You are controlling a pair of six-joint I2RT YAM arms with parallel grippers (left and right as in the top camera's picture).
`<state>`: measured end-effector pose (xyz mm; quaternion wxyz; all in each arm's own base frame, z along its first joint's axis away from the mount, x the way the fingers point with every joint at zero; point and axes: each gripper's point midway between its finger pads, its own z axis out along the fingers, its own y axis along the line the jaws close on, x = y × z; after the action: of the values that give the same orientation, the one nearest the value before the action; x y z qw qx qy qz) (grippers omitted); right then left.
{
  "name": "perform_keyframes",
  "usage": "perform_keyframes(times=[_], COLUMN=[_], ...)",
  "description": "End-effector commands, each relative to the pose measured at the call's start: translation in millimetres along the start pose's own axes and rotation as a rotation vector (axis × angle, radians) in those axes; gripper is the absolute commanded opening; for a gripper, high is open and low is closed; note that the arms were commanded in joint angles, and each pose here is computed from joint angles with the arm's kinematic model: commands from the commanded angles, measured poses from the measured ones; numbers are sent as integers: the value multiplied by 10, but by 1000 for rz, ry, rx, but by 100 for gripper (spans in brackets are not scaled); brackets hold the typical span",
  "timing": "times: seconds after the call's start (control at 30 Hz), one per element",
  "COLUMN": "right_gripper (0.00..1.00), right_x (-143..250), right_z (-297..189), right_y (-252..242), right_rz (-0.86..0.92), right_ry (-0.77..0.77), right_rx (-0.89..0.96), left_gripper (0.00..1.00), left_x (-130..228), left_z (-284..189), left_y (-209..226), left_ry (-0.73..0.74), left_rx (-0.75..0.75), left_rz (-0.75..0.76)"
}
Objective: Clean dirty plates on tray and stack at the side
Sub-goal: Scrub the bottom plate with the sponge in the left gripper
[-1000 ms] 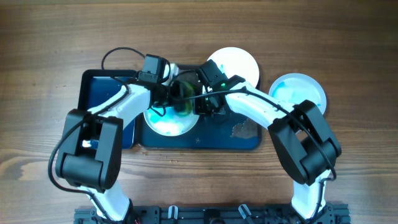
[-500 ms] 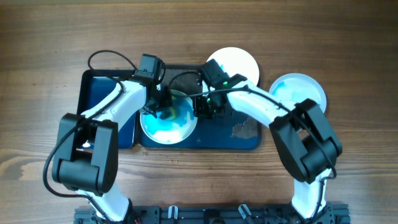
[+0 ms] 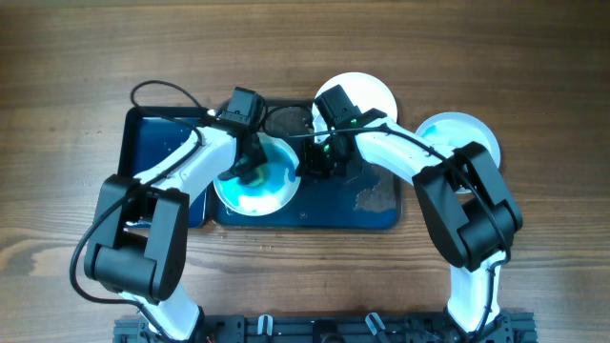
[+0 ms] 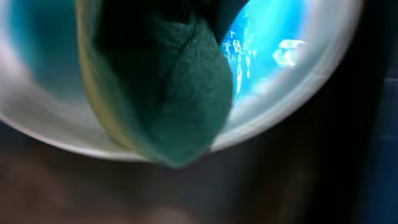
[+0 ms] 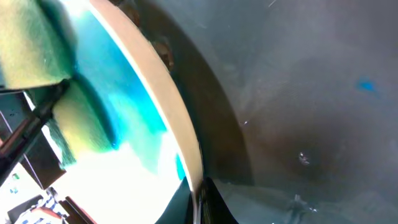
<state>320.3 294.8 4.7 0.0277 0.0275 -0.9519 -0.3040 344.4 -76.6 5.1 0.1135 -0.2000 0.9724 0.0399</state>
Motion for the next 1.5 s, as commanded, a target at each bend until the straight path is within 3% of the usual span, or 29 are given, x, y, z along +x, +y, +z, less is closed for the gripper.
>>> perform_keyframes(times=[0.0,0.07,0.17,0.23,0.3,0.4,0.6,0.77,0.9,1.03,1.13,1.17,1.23,1.37,1.47], right_gripper=[4,4,5,4,4,4,4,4,4,4,4,4,4,4,4], right_x=[30,27,24,24,24,23,26,34,30,28,29,29,26,31,30], right_z=[129,127,127,127,127,127,128,126,128,128,127,127,128,126,126], right_y=[-269,-276,-281,-281,-280,-279,-280,-285,-283,-281,-282,-282,-281,-283,-282], right_rz=[47,49,49,49,49,49,50,48,48,46,42,43,42,43,43], right_ry=[20,18,16,16,17,16,17,21,19,18,19,19,17,20,19], right_rx=[73,76,79,79,78,78,79,81,80,79,80,80,79,79,79], left_gripper=[4,4,4,4,4,4,4,4,4,4,4,4,4,4,4], left_x=[-45,210,764,1000,1172,1183,851,29,-402,-358,-180,-54,335,824,860], left_z=[156,218,23,-161,-311,-335,-312,103,216,151,167,202,214,-153,-233], left_y=[669,364,-281,-423,-453,-479,-830,-630,23,548,594,499,55,-624,-715], left_ry=[-65,96,363,456,523,526,348,29,-169,-182,-97,-27,166,333,340], left_rx=[-303,-118,352,524,626,649,766,397,-12,-281,-285,-219,79,620,697], left_rz=[-28,96,393,494,566,569,568,322,158,111,143,190,355,601,614])
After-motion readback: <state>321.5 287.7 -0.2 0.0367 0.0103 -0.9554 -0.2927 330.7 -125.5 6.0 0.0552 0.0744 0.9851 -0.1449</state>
